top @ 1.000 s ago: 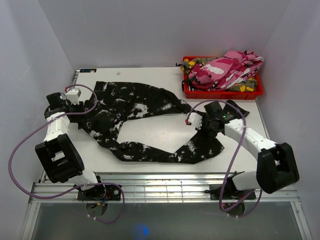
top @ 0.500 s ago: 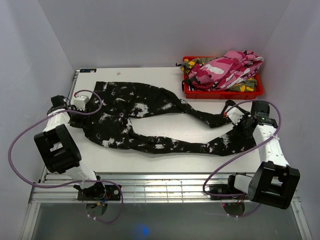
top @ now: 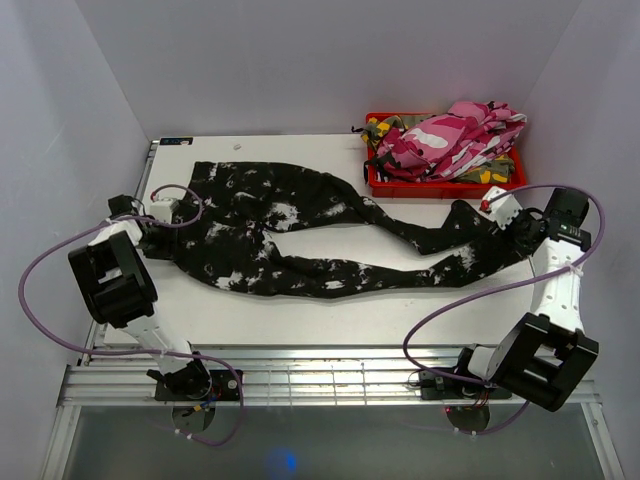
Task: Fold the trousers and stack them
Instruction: Flatten the trousers out
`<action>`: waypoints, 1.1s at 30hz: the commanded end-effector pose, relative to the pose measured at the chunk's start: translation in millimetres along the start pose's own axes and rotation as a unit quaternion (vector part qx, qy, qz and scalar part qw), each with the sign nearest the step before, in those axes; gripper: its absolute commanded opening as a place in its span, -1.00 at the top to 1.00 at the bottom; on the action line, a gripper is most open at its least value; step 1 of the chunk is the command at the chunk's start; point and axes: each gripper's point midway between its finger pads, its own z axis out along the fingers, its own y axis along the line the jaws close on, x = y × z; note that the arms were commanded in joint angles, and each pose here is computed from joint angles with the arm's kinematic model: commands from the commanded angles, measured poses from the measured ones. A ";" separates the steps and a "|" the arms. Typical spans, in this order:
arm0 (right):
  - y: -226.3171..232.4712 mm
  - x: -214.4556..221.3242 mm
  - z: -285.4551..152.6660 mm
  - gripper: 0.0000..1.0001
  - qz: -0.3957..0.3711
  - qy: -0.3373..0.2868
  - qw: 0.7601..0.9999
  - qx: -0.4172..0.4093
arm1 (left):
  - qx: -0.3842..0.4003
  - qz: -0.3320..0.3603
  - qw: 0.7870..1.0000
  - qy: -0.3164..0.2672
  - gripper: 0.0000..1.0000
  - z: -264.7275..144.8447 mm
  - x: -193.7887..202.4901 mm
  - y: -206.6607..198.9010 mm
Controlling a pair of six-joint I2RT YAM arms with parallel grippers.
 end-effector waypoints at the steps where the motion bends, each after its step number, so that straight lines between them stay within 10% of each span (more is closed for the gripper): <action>1: -39.5 -51.1 -24.7 0.85 -0.059 -0.093 0.992 0.053 | -0.022 -0.014 1.000 0.002 0.05 7.8 -4.2 15.0; 7: -30.8 -22.8 -29.3 0.85 -0.051 -0.071 0.994 0.063 | -0.047 -0.020 0.998 0.032 0.94 7.1 18.7 22.0; 15: 12.7 70.7 -29.0 0.81 -0.062 0.012 0.997 0.046 | -0.065 -0.025 0.997 0.039 1.00 -31.8 41.7 26.4; 17: 27.8 83.9 -29.9 0.46 -0.048 0.035 0.998 0.017 | -0.057 -0.013 0.997 0.040 1.00 -38.2 46.3 19.6; 22: 18.7 79.0 -46.4 -0.90 -0.020 0.019 1.000 -0.006 | -0.026 0.017 0.999 0.011 -0.18 -67.5 37.3 -9.2; 33: 32.3 62.7 -42.1 -0.85 0.136 0.005 0.972 -0.189 | 0.015 0.018 0.999 -0.032 -0.40 -83.7 1.9 -19.0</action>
